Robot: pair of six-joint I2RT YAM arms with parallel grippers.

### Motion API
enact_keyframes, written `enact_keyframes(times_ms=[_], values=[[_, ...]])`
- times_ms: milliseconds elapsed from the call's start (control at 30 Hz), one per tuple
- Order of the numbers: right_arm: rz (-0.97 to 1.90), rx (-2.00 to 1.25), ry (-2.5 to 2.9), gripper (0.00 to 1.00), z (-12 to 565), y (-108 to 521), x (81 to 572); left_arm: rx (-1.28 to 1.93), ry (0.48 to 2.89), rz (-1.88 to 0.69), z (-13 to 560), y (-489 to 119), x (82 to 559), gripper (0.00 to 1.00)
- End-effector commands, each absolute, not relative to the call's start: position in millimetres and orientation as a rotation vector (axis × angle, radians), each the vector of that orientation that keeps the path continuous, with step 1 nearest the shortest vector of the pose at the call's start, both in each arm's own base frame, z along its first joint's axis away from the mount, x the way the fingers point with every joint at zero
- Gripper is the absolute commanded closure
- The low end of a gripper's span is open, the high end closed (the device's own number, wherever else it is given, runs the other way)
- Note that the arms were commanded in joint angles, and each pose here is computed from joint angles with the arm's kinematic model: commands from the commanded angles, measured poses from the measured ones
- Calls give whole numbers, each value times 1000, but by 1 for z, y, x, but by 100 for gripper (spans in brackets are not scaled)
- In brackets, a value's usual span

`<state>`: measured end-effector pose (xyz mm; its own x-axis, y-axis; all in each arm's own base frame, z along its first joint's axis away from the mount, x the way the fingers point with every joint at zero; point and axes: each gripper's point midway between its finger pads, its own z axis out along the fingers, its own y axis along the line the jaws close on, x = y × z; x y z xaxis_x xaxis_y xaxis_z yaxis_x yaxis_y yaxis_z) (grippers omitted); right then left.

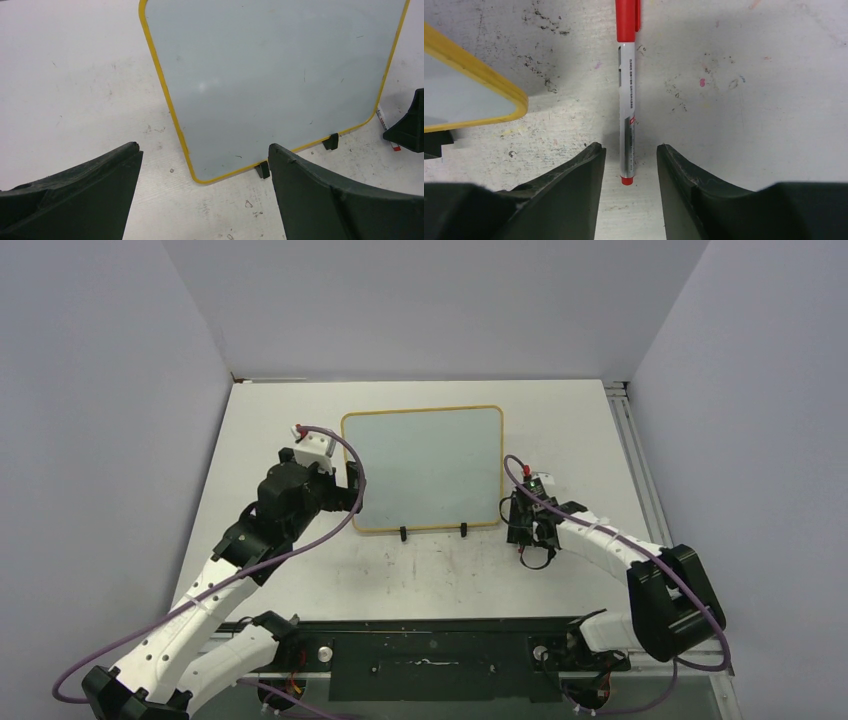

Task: Write a sentence on the whiteboard
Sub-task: Open the whiteboard marker at the center of the board.

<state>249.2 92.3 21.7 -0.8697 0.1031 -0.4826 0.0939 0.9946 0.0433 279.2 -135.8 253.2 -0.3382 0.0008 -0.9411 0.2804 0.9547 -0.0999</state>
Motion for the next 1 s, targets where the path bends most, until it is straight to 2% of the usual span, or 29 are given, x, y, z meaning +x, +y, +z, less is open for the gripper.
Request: enact_keyframes(times_ms=[0, 300, 433, 567, 800, 967], values=[[26, 101, 2593, 60, 31, 97, 267, 199, 1834, -299, 270, -138, 285, 3], [10, 100, 2610, 69, 22, 98, 272, 202, 1846, -292, 267, -138, 286, 3], [3, 108, 2610, 79, 20, 97, 271, 200, 1841, -289, 268, -136, 286, 3], [17, 128, 2595, 94, 24, 96, 269, 204, 1836, -290, 268, -136, 285, 3], [64, 130, 2566, 95, 57, 95, 256, 228, 1835, -310, 267, -140, 282, 3], [212, 107, 2567, 95, 81, 107, 233, 300, 1826, -342, 264, -150, 272, 3]])
